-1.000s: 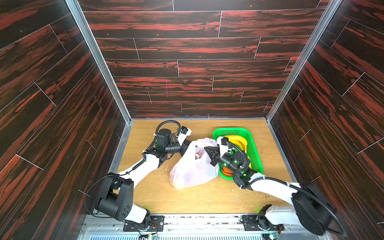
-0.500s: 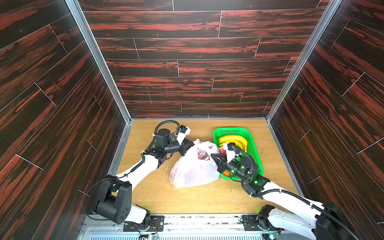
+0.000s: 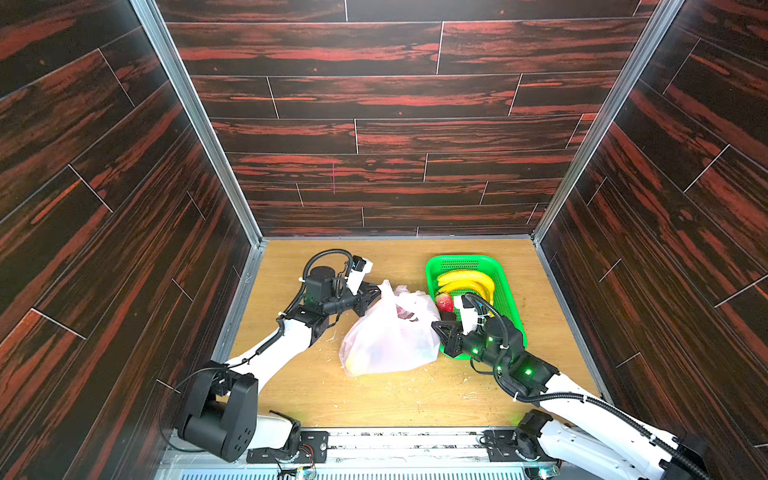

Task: Place the fake fruits into the plastic bag and tie a complex knot
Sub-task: 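Open both grippers and release the knotted pink handles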

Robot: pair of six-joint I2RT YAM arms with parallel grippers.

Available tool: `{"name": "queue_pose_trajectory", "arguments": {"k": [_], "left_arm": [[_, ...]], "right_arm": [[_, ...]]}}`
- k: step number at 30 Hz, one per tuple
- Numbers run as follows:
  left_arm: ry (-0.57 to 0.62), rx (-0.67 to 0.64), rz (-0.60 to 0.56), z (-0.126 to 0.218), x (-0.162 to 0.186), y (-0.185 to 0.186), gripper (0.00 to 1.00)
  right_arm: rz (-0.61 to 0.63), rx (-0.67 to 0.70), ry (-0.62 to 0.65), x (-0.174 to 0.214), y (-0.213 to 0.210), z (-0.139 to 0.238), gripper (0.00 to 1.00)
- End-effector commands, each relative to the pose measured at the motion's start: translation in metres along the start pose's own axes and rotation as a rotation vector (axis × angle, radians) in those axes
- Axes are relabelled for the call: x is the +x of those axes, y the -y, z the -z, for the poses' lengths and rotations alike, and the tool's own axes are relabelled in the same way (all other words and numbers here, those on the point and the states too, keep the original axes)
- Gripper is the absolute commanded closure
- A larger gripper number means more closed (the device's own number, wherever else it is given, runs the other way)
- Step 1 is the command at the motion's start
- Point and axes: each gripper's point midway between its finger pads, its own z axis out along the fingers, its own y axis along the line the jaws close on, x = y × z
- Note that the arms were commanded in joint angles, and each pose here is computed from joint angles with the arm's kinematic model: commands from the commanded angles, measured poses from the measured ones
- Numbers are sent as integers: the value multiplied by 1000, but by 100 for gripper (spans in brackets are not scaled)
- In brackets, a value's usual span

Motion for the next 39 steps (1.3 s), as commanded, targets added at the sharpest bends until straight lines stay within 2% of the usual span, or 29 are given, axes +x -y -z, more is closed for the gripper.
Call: {"name": "queue_pose_trajectory", "arguments": {"k": [1,12,20,27,32,34,39], "left_arm": [[54,-133,-10,16,-15,-20,100],[59,-376,99,45,10,-53,100],[16,-509,165,66,32,-67,100],[-7,-601,212,81,52,-80,100],[-15,-619,231,84,57,-86,100],[-17,-606,235,81,57,-85,100],[-7,-501,225,70,49,-72,100]], "right_arm": [[-42,135,-39,6,21,12,100],[-18,443,-103,5,66,34,100],[11,601,-166,11,95,43,100],[-16,661,-212,22,118,47,100],[-18,688,-217,21,128,51,100],[-13,665,-216,19,126,47,100],[8,511,-185,11,104,30,100]]}}
